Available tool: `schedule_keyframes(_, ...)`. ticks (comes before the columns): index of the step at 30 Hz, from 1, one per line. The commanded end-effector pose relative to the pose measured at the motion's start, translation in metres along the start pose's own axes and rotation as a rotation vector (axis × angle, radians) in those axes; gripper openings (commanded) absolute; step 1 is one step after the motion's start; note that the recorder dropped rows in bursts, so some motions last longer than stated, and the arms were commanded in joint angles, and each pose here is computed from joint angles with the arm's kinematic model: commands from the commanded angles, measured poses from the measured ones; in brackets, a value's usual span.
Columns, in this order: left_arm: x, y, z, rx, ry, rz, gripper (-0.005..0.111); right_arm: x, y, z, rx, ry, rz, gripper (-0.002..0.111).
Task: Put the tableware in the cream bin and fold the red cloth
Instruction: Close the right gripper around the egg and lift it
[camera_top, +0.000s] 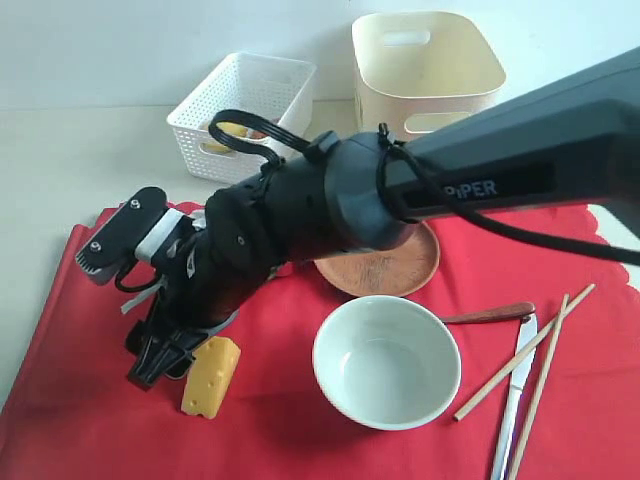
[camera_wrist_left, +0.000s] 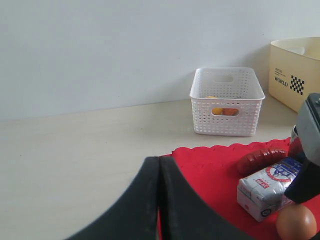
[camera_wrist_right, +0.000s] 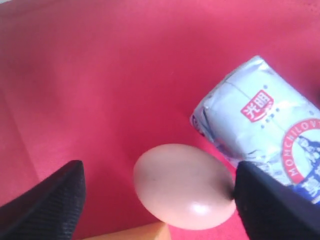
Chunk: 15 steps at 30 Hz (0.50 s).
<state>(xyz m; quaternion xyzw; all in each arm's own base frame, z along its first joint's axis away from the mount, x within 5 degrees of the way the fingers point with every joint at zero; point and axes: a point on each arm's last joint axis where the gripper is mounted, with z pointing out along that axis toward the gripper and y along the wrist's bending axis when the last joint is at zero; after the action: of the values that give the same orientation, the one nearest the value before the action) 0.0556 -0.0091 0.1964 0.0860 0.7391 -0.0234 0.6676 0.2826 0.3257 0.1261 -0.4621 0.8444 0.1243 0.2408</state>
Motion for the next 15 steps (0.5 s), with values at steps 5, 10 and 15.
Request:
schedule_keyframes(5, 0.001, 0.0, 0.0, -0.005, -0.004, -0.003, 0.001, 0.004, -0.001, 0.015, 0.012, -0.003, -0.006, 0.077)
schedule_keyframes(10, 0.001, 0.0, 0.0, -0.005, -0.004, -0.005, 0.001, 0.007, -0.002, 0.023, 0.018, -0.009, -0.009, 0.075)
schedule_keyframes(15, 0.001, 0.0, 0.0, -0.005, -0.004, -0.005, 0.001, 0.008, -0.002, 0.027, 0.022, -0.016, -0.008, 0.064)
